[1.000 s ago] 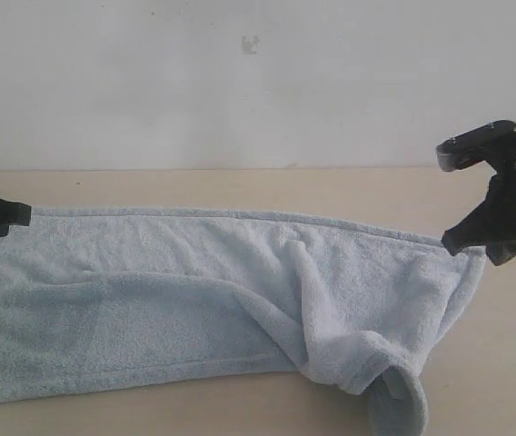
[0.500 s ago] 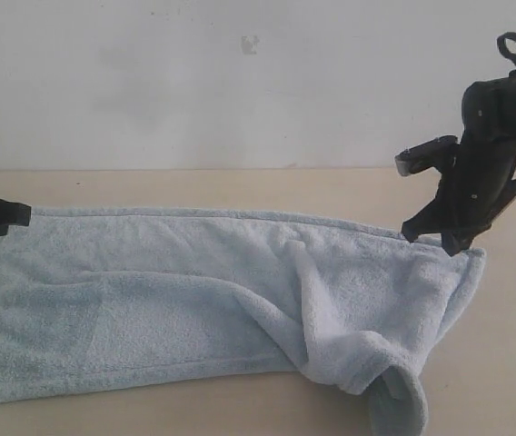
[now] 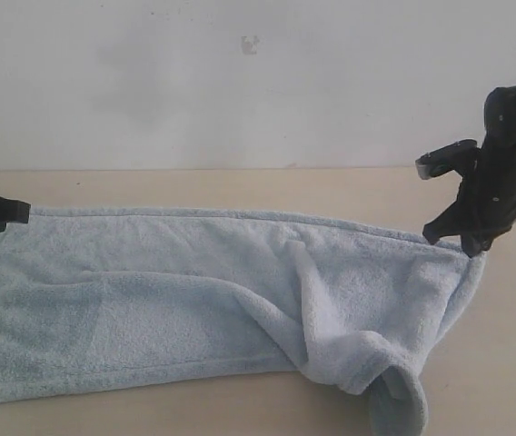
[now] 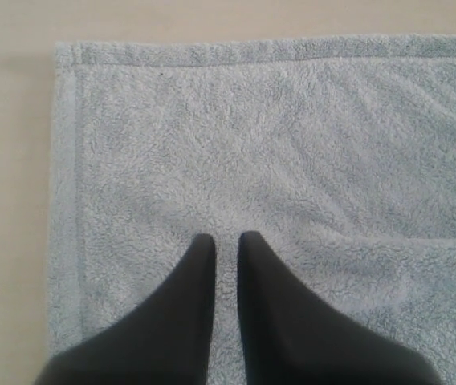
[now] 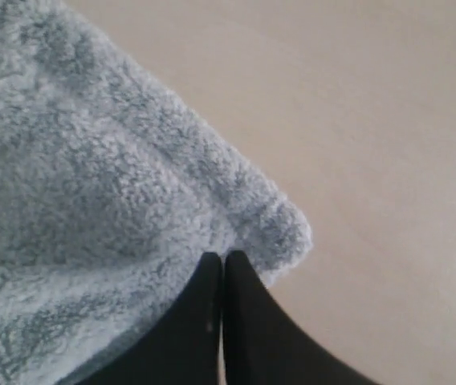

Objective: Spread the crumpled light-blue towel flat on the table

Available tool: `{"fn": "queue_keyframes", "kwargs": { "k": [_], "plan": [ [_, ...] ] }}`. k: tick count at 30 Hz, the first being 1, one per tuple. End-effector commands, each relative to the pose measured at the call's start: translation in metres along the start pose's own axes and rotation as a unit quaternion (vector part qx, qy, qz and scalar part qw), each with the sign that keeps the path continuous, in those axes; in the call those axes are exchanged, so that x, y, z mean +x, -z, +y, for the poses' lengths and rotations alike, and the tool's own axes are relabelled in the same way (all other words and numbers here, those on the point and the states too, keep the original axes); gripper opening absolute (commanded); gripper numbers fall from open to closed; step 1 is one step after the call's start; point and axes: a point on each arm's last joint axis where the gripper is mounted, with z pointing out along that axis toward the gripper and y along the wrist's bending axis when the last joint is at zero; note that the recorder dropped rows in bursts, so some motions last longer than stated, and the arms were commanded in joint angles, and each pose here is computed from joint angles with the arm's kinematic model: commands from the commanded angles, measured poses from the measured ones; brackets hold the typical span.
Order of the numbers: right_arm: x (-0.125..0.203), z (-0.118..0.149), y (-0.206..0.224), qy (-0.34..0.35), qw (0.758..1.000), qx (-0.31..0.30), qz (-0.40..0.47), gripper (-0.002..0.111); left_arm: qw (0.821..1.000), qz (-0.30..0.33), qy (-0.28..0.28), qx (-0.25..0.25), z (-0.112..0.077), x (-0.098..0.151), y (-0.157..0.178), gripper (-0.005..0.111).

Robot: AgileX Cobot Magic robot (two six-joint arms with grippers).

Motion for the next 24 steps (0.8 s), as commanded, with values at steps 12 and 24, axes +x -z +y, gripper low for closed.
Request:
{"fn": "queue_keyframes", "kwargs": {
  "k": [12, 24],
  "plan": [
    [-0.014, -0.005, -0.028, 0.001, 1.000, -0.012, 0.000, 0.000, 1.000, -0.004, 0.000, 0.001, -0.002, -0.002, 0.000, 0.010],
    [-0.012, -0.107, -0.017, -0.108, 0.993, 0.041, -0.031, 0.000, 1.000, 0.009, -0.013, 0.011, -0.003, 0.000, 0.001, 0.010]
  ]
}}
